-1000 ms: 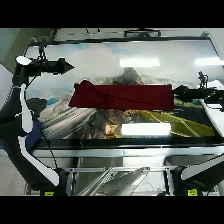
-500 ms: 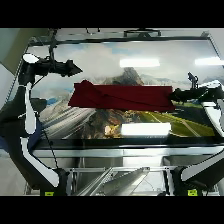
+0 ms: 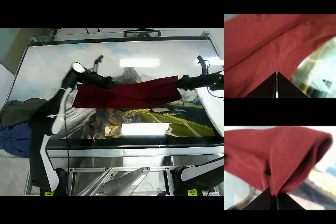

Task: Fold the shirts.

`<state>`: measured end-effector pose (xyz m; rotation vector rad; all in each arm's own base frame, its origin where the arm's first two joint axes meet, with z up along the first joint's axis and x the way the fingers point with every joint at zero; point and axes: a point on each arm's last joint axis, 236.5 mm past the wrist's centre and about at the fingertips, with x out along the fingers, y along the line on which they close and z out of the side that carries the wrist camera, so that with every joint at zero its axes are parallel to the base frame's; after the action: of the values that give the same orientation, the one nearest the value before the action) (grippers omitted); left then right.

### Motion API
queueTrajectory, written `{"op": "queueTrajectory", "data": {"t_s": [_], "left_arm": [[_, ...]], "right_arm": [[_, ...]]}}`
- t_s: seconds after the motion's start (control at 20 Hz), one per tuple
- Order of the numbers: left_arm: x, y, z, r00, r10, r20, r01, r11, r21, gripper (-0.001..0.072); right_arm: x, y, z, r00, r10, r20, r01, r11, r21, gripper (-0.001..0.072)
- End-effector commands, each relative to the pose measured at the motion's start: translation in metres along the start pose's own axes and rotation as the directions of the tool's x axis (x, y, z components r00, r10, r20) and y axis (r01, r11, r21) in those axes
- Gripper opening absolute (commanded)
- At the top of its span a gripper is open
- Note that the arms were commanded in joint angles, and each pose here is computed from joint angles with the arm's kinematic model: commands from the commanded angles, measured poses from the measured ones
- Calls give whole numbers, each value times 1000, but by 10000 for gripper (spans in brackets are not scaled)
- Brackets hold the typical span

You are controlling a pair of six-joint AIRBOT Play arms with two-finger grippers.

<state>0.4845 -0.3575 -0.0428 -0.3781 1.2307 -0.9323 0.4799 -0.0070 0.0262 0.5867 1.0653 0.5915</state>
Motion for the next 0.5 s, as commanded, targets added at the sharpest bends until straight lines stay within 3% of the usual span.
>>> {"op": "queueTrajectory", "data": {"t_s": [0.0, 0.3, 0.45], "left_arm": [[84, -14, -5, 997, 38, 71, -36, 999, -37, 9], [109, -23, 11, 980, 65, 187, -58, 997, -43, 10], [71, -56, 15, 993, -76, 93, 81, 996, -47, 10]], "right_arm": [[-29, 40, 10, 1000, 15, 7, -15, 999, -42, 24], [-47, 87, 22, 991, 118, 61, -113, 990, -82, 25], [-41, 103, 23, 985, 163, 57, -159, 985, -67, 25]]}}
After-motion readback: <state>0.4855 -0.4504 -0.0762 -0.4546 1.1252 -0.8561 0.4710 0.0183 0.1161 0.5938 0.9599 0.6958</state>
